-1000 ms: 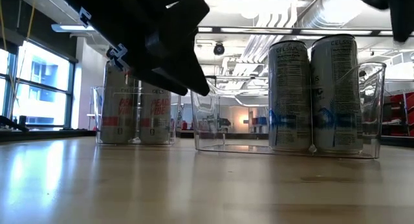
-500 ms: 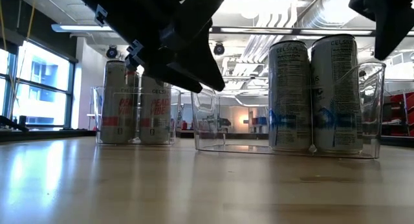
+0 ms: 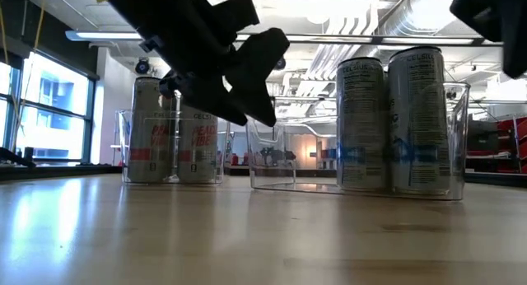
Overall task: Sort soda cans
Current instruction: Move the bottom transparent bin between the two transparent bins
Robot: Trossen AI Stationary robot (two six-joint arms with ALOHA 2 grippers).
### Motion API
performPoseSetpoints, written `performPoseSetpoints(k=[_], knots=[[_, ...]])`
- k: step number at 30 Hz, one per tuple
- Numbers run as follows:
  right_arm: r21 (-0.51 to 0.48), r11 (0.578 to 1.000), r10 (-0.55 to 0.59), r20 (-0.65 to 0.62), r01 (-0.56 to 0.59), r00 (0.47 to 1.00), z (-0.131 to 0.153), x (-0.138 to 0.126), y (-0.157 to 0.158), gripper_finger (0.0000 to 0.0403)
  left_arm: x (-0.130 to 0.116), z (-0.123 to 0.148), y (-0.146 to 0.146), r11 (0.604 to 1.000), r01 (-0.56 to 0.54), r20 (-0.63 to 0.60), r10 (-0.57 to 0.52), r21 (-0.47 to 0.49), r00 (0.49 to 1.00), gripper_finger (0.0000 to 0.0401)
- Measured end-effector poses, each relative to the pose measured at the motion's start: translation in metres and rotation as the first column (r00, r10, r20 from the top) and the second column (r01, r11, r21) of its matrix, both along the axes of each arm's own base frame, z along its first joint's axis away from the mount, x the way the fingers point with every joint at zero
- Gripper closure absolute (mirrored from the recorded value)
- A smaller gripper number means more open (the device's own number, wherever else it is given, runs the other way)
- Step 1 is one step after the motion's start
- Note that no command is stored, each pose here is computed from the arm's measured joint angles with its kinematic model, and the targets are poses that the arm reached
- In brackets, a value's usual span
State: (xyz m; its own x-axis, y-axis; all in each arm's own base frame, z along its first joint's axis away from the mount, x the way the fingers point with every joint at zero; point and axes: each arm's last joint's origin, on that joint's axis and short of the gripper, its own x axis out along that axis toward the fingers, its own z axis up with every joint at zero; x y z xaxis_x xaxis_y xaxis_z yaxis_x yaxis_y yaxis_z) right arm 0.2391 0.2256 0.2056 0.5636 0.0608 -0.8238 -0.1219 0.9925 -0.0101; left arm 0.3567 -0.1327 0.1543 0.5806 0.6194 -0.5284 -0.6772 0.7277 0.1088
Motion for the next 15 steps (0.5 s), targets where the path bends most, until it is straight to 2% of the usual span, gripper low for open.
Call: performPoseSetpoints(k=[5,9,11,13,15], knots=[[-0.018,1.000,-0.015,0.018,0.015,1.000,0.011,0.001,0.003,0.0202,-0.004,-0.001,0.004,1.000,-0.013,-0.050,0.014,0.022,0.999,0.0160],[-0.015,1.000,0.006,-0.051,-0.007,0.999,0.029,-0.017,0.012,0.0202,-0.011,0.003,0.007,0.998,-0.053,-0.065,0.054,0.023,0.996,0.0160],[0.040,0.999,-0.003,-0.158,0.010,0.987,0.042,-0.033,0.014,0.0202,-0.014,0.002,0.008,0.998,-0.066,-0.074,0.067,0.024,0.995,0.0160],[0.089,0.993,-0.053,-0.282,0.082,0.958,0.052,-0.053,0.015,0.0203,-0.014,0.002,0.008,0.997,-0.073,-0.070,0.074,0.019,0.995,0.0160],[0.081,0.984,-0.119,-0.352,0.157,0.928,0.057,-0.075,0.016,0.0205,-0.014,0.003,0.008,0.997,-0.081,-0.061,0.081,0.013,0.995,0.0160]])
